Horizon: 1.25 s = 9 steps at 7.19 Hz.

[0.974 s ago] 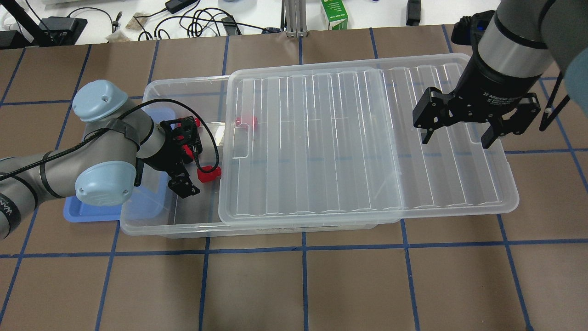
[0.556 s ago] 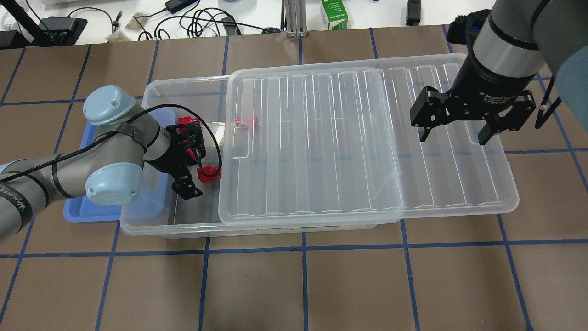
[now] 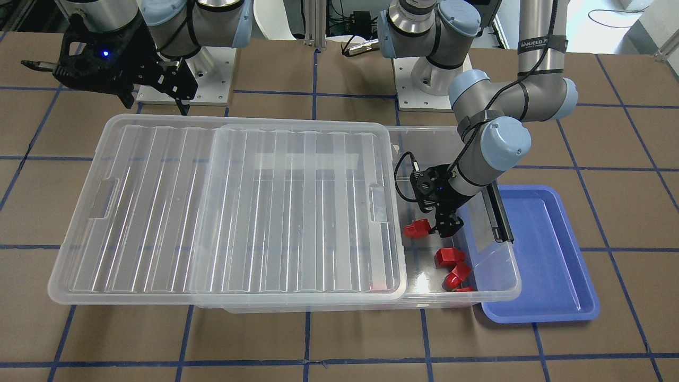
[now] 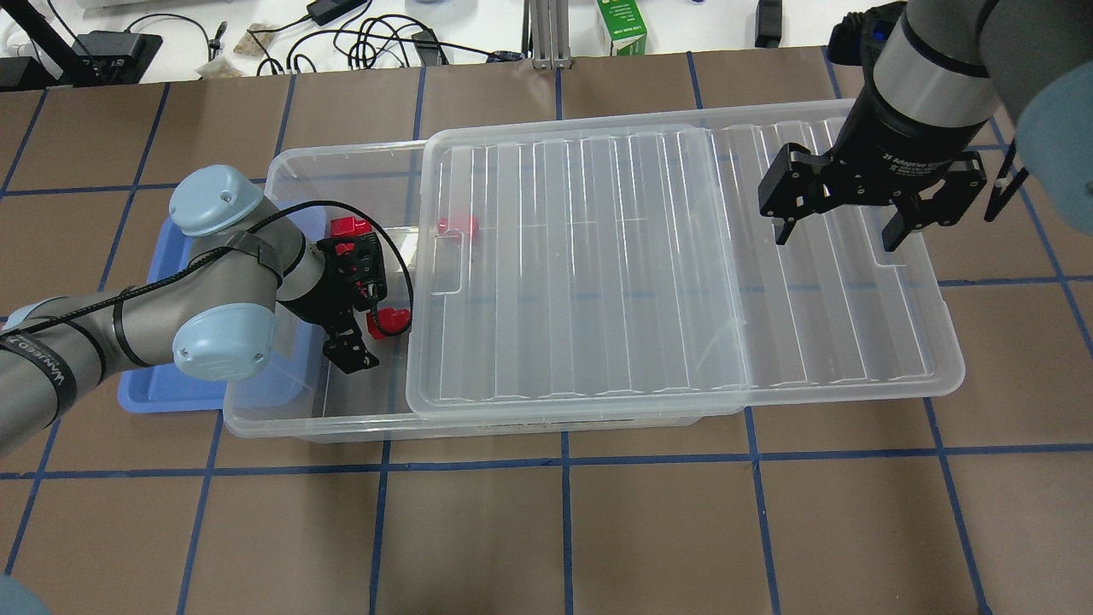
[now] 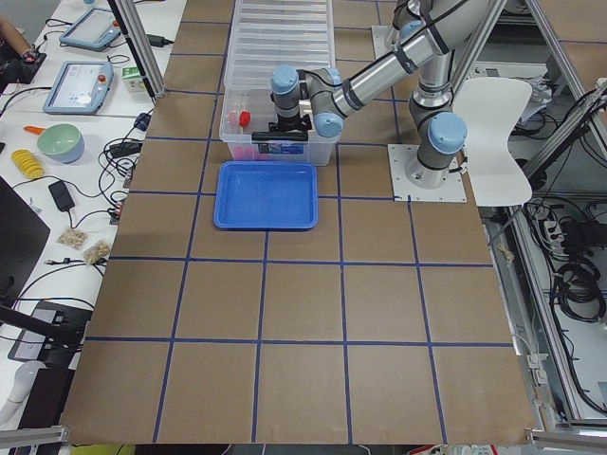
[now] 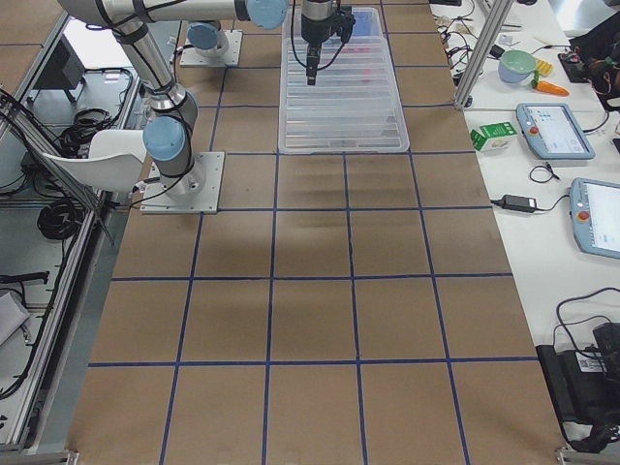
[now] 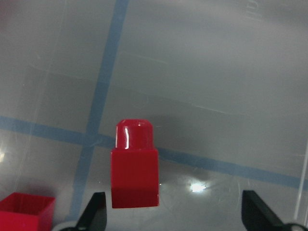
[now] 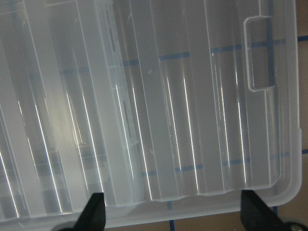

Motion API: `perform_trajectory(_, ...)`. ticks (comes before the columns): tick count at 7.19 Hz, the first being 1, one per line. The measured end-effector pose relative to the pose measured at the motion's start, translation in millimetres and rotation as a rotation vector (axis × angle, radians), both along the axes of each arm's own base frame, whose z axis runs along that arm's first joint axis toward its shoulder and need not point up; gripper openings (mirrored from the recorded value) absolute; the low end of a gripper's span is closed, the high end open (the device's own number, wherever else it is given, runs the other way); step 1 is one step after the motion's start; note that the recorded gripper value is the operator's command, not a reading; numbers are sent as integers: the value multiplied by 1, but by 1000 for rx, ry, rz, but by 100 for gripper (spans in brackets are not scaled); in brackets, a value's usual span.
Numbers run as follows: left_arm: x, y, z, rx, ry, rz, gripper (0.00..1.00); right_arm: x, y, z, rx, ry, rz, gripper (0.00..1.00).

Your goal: Place red block in blue tray from box

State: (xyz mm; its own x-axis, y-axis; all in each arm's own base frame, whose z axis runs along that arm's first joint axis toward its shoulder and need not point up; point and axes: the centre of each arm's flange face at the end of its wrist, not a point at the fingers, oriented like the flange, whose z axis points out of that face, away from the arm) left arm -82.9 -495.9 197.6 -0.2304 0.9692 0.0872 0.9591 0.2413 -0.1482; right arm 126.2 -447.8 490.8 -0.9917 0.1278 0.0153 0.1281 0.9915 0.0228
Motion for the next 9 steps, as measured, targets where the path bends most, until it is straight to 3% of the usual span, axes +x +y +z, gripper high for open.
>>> perform_trajectory(3,-1,-6,-7,-26,-2,-5,100,0,0,-4,0,3,-1,100)
perform_trajectory(7,-10,-10,-9,-75,-2,-28,69,-1,0,-6,8,10,1,100)
perform_trajectory(8,-10,-11,-11,-84,-3,-45,53,-1,1,-6,10,10,0,100)
perform_trajectory(9,-10,-12,-13,-94,-4,-67,27,-1,1,-6,13,10,-1,100)
